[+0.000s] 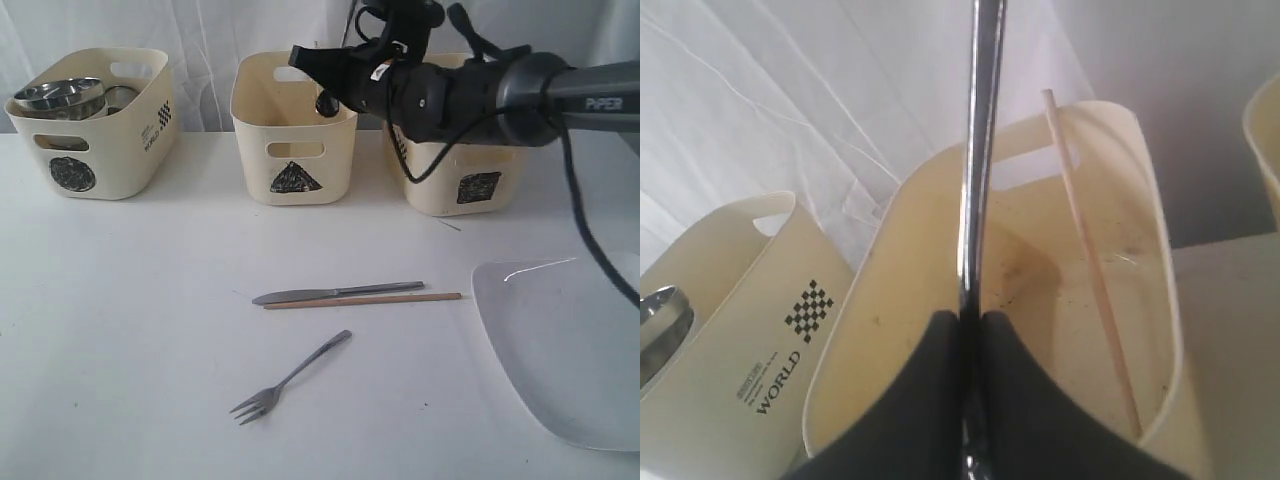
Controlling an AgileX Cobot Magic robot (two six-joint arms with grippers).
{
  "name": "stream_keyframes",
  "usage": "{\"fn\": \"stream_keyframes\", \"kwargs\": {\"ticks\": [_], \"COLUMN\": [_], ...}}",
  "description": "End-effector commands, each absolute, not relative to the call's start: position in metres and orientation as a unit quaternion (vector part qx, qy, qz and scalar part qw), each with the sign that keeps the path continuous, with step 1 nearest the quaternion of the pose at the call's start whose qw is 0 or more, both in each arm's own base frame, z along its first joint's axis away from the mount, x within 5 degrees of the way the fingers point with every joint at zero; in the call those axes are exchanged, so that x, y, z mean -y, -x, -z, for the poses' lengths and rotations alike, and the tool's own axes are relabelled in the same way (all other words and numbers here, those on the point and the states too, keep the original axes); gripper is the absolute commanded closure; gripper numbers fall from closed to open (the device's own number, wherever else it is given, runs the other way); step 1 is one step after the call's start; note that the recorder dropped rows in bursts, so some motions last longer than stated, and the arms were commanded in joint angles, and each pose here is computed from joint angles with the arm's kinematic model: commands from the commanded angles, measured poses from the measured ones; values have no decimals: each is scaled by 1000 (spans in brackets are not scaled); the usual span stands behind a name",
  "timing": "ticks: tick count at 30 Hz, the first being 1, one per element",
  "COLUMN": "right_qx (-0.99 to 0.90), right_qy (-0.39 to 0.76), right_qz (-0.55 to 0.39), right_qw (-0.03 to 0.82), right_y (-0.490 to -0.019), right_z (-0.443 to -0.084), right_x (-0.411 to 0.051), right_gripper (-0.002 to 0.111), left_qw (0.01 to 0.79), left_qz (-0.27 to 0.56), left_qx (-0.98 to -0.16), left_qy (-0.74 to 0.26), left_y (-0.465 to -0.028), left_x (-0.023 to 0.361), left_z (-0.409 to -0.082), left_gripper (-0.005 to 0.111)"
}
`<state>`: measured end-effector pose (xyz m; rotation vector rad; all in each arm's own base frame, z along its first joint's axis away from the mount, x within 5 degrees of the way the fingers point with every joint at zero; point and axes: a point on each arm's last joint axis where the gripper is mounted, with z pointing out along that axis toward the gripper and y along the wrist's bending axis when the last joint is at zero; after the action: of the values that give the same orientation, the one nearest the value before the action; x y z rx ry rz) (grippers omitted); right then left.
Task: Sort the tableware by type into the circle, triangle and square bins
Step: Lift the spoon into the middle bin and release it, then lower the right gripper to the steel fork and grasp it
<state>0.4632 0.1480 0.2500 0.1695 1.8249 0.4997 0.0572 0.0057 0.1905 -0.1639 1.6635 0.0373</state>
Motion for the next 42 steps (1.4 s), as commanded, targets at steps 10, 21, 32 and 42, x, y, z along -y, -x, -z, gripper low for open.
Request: {"fn": "stream_keyframes", "kwargs": {"ticks": [10, 21, 32, 42], "right_qx": [-803, -854, -941, -869], "right_qy": [-8, 117, 167, 474], "right_qz": [-184, -88, -42, 0], "right_qw": [567, 499, 291, 144], "right_y": [-517, -471, -375, -313], "right_z": [-239, -281, -261, -219], "right_x": [-162, -146, -127, -171], "right_gripper": [72, 70, 70, 70], "left_qw": [673, 673, 673, 673], "left_qz": [-14, -14, -14, -14], "left_qx": [-736, -736, -736, -736], "left_qy": [77, 77, 77, 77], "left_y": [-57, -57, -57, -57], "left_x": [-6, -6, -6, -6], "left_z": [-190, -190, -190, -190], "left_gripper": [107, 107, 107, 107]}}
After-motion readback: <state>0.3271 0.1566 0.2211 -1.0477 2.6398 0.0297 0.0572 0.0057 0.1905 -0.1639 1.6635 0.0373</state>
